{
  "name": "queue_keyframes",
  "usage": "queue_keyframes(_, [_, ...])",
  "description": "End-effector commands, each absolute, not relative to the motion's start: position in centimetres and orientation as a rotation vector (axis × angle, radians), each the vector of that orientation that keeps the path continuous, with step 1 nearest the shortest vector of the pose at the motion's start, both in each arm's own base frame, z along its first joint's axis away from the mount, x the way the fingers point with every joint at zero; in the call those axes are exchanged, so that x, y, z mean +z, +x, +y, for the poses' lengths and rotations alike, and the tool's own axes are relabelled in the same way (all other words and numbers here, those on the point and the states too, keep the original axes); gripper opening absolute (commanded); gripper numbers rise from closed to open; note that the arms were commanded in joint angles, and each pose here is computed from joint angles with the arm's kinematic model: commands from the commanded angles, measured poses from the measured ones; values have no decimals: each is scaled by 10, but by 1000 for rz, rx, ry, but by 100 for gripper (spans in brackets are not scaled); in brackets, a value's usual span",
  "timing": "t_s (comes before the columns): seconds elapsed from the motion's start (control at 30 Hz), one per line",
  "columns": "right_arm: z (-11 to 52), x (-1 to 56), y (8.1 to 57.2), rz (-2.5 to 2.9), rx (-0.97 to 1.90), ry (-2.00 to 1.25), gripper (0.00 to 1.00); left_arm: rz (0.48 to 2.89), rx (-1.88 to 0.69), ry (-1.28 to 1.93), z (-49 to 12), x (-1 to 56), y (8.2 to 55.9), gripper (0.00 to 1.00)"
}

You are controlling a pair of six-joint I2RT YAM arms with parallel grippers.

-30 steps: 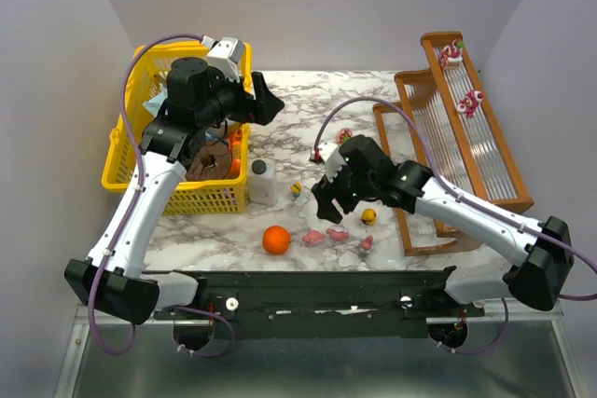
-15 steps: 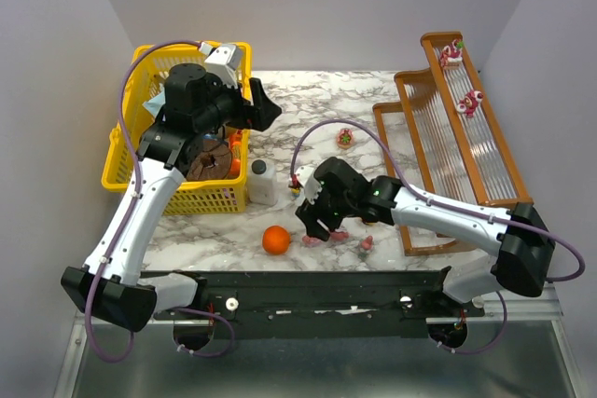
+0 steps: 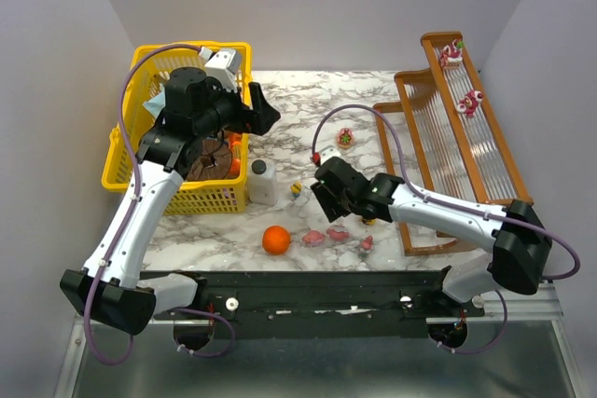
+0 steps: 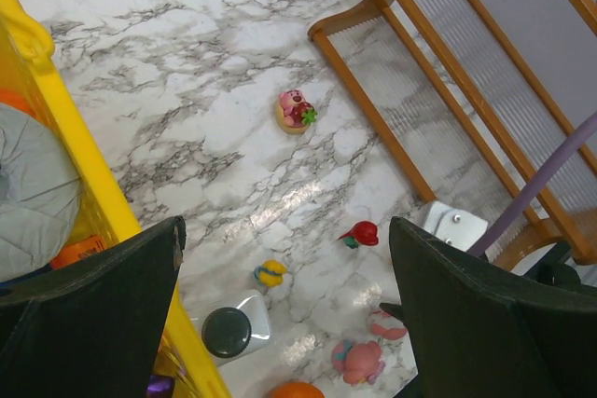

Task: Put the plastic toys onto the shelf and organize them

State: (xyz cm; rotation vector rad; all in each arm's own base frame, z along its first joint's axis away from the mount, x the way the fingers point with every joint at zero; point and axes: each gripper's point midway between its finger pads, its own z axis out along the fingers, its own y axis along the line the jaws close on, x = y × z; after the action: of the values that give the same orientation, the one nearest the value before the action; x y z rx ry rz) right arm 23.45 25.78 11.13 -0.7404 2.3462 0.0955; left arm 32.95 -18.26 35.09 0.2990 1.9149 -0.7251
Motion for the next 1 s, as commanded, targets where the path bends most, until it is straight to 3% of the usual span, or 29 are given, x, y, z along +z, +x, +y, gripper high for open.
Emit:
queue_keyframes(0.0, [226, 126, 244, 2376, -7, -483, 71, 1898, -745, 301, -184, 351, 322, 99])
queue_keyframes(0.33, [188, 155, 259, 2398, 63, -229, 71, 1882, -777, 282, -188, 354, 323, 99])
queue_keyframes(0.97, [199, 205, 353, 2229, 101, -69, 73, 1826, -710, 280, -198, 363, 371, 99])
